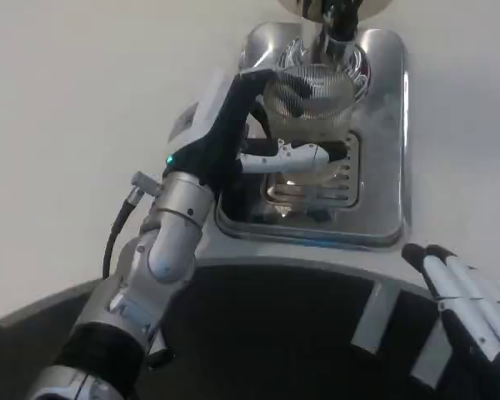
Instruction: Grasp the cup under the faucet to collect the drink, then remove the cup.
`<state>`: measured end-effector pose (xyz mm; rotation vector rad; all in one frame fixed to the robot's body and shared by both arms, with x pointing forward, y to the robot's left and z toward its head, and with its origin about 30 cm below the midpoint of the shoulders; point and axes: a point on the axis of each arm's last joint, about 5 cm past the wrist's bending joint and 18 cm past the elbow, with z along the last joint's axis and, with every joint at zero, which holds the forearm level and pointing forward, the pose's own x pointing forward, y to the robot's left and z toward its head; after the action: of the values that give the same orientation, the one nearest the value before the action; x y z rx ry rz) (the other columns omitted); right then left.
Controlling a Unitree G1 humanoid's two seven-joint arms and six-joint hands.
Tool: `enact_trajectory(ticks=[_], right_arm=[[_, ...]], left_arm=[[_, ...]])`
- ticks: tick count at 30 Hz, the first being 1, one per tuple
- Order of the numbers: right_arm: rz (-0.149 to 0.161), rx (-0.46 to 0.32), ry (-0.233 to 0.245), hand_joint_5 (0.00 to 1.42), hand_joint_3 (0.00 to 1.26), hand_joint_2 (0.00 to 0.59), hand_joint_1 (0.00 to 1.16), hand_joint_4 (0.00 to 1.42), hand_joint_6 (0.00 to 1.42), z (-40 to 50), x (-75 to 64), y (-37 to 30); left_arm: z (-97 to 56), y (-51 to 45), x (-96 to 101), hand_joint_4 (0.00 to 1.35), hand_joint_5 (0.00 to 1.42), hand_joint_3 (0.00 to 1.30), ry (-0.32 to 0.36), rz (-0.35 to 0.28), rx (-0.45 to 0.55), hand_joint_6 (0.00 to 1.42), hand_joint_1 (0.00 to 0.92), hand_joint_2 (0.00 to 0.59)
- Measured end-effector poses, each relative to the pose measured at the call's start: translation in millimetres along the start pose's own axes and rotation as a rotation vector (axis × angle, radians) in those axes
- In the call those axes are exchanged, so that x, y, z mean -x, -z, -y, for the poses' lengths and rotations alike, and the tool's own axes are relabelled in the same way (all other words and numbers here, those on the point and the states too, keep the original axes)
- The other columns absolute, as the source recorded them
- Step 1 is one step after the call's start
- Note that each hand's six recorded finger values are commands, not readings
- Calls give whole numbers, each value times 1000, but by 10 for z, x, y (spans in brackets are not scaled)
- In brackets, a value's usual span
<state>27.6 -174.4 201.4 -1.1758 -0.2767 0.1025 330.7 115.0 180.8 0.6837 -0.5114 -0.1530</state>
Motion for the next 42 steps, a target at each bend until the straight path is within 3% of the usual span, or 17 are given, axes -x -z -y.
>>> enact_trajectory(ticks=[2,4,7,10,18,22,29,30,31,34,37,39,42], right_arm=[[-8,-4,3,61,6,280,687,0,223,0,-5,5],[-19,-11,9,61,6,277,680,0,235,-2,-17,12],[-24,-16,17,61,6,275,674,0,251,-9,-48,14],[-30,-33,25,63,6,275,672,0,256,-15,-80,19],[-37,-41,33,72,6,279,664,0,261,-18,-133,29],[-39,-46,32,72,6,277,665,0,263,-17,-150,35],[-33,-48,29,72,9,277,663,0,265,-14,-178,43],[-34,-50,29,63,14,274,655,0,266,-13,-186,47],[-32,-50,28,62,15,273,653,0,266,-12,-188,48],[-43,-57,33,61,15,272,649,0,260,-9,-201,58],[-62,-65,46,61,16,279,639,0,249,-3,-218,75],[-61,-65,51,61,19,280,637,0,247,1,-228,78],[-73,-69,68,61,22,280,634,0,246,10,-251,93]], left_arm=[[2,3,-1,819,1078,591,3,4,2,1249,605,65],[3,12,5,579,969,313,8,14,2,1186,500,68],[3,17,14,320,760,154,27,30,-18,1015,473,70],[-7,29,22,204,681,48,36,38,-29,948,440,64],[-36,36,24,54,486,0,3,45,-38,677,383,41],[-56,20,17,1,313,0,-6,58,-41,359,345,25],[-96,2,64,0,202,0,-37,83,-30,162,114,0],[-110,13,117,0,204,0,-57,83,-13,139,23,10],[-132,24,140,0,177,0,-70,77,-4,101,5,21],[-213,27,215,0,73,0,-122,72,67,12,0,38],[-370,46,356,0,43,0,-233,41,181,0,0,81],[-434,30,388,0,10,0,-267,28,215,0,0,119],[-514,-68,427,0,0,0,-306,41,305,0,0,126]])
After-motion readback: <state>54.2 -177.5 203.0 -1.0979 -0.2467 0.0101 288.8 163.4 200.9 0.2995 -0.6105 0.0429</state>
